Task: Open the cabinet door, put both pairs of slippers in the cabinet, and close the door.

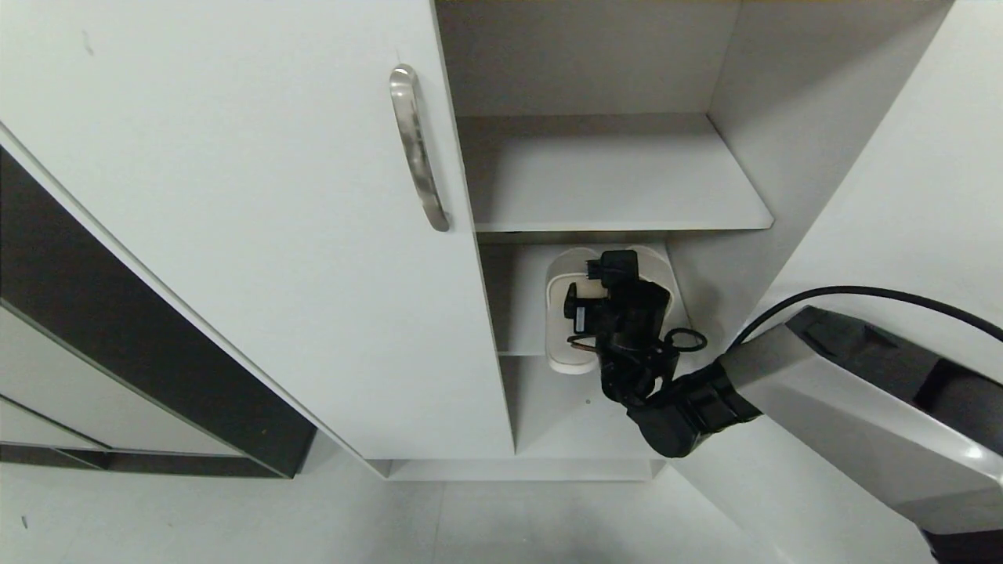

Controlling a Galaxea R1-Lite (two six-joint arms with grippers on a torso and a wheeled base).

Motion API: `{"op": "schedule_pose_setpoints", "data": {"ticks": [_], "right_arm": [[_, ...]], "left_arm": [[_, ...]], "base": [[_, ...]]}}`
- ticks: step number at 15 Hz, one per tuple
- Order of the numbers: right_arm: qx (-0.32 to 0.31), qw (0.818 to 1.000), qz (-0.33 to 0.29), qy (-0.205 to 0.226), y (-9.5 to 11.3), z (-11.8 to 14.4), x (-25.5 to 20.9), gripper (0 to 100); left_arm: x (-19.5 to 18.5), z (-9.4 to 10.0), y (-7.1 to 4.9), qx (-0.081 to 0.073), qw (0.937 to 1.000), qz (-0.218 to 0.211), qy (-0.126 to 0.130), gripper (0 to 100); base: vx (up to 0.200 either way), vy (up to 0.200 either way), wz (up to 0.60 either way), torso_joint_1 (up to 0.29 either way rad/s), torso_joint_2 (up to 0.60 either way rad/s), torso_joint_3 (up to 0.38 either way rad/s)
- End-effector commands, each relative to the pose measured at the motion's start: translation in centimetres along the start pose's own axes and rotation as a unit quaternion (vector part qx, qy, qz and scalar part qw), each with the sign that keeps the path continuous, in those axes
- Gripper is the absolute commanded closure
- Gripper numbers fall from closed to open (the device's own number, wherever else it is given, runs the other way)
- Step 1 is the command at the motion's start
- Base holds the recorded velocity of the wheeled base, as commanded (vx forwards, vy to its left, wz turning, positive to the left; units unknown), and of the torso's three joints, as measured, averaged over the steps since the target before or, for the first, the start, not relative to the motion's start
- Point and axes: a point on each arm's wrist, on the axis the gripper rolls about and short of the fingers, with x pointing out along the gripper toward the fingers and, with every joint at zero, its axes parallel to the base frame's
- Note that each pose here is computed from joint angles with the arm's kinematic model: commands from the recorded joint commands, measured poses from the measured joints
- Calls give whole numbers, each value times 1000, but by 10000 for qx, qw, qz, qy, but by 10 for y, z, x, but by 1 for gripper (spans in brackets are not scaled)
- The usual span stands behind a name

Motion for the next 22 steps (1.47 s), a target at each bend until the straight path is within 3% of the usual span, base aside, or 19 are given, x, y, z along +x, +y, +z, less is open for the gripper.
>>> {"op": "schedule_pose_setpoints", "data": {"ticks": [1,7,9,15,22], "right_arm": [[78,9997,235,-61,-3,23,-35,0],[-60,9977,655,142,-16,13,-98,0],[-18,9978,651,98,-17,13,-98,0],[1,9971,757,86,-12,13,-104,0],[-18,9972,735,97,-13,13,-104,0]], "left_arm": [[0,0,0,2,10000,3,8,100],[0,0,0,2,10000,3,8,100],[0,0,0,2,10000,3,8,100],[0,0,0,-6,10000,3,8,100],[0,0,0,-6,10000,3,8,100]], "base": [[0,0,0,0,0,0],[0,0,0,0,0,0],[0,0,0,0,0,0],[-200,0,0,1,2,5],[0,0,0,0,0,0]]}}
